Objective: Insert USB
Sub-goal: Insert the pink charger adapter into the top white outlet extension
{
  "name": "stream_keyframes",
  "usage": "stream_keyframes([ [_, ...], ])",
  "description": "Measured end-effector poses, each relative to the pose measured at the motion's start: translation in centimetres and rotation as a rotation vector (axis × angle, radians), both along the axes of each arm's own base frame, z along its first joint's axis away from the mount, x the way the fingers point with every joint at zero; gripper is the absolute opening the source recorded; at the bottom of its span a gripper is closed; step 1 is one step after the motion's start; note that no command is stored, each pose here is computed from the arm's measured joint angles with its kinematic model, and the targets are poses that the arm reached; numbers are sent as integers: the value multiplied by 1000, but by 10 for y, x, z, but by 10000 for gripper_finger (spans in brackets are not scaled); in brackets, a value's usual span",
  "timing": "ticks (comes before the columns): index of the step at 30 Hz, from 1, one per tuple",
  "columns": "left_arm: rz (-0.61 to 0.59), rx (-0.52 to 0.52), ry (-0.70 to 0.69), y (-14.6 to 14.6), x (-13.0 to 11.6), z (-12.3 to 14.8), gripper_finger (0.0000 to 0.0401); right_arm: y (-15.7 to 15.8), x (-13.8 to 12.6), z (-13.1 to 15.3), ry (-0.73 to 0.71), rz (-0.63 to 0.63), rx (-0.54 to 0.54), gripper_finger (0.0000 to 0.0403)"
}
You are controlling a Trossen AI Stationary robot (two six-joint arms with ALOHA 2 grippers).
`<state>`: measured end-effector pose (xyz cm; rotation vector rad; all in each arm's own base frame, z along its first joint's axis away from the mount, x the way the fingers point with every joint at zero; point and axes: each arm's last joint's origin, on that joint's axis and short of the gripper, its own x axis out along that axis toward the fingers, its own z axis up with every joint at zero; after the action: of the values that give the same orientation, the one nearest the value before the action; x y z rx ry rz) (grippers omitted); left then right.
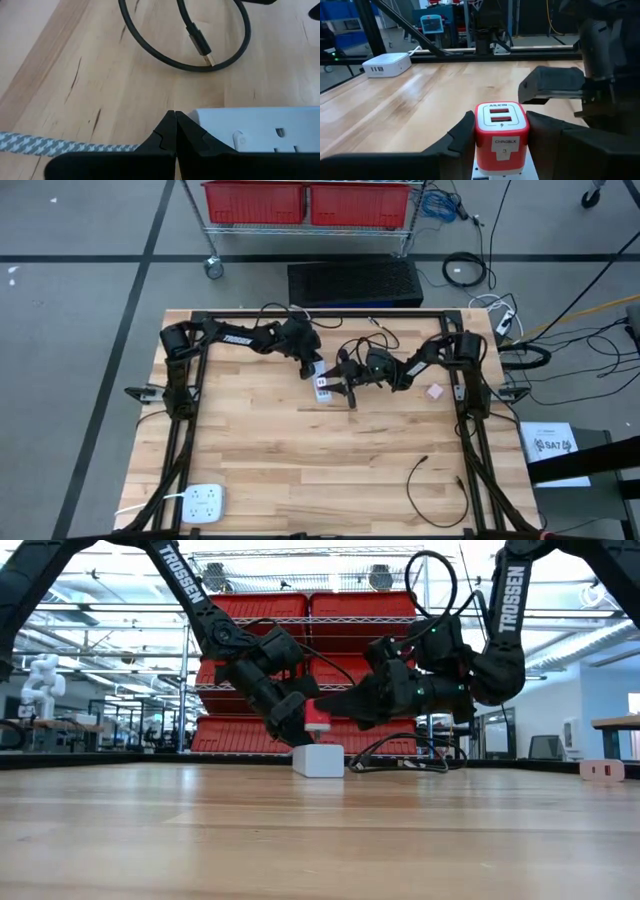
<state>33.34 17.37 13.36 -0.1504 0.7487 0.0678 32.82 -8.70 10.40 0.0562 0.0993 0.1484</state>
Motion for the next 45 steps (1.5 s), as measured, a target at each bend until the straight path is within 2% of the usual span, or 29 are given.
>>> stream_keyframes([
  [23,-1,10,5,-4,2,0,1,-2,-1,-1,7,18,-30,117],
  [32,0,11,5,-4,2,0,1,-7,11,2,39,22,-63,117],
  [45,0,11,5,-4,2,0,1,-7,11,2,48,25,-46,117],
])
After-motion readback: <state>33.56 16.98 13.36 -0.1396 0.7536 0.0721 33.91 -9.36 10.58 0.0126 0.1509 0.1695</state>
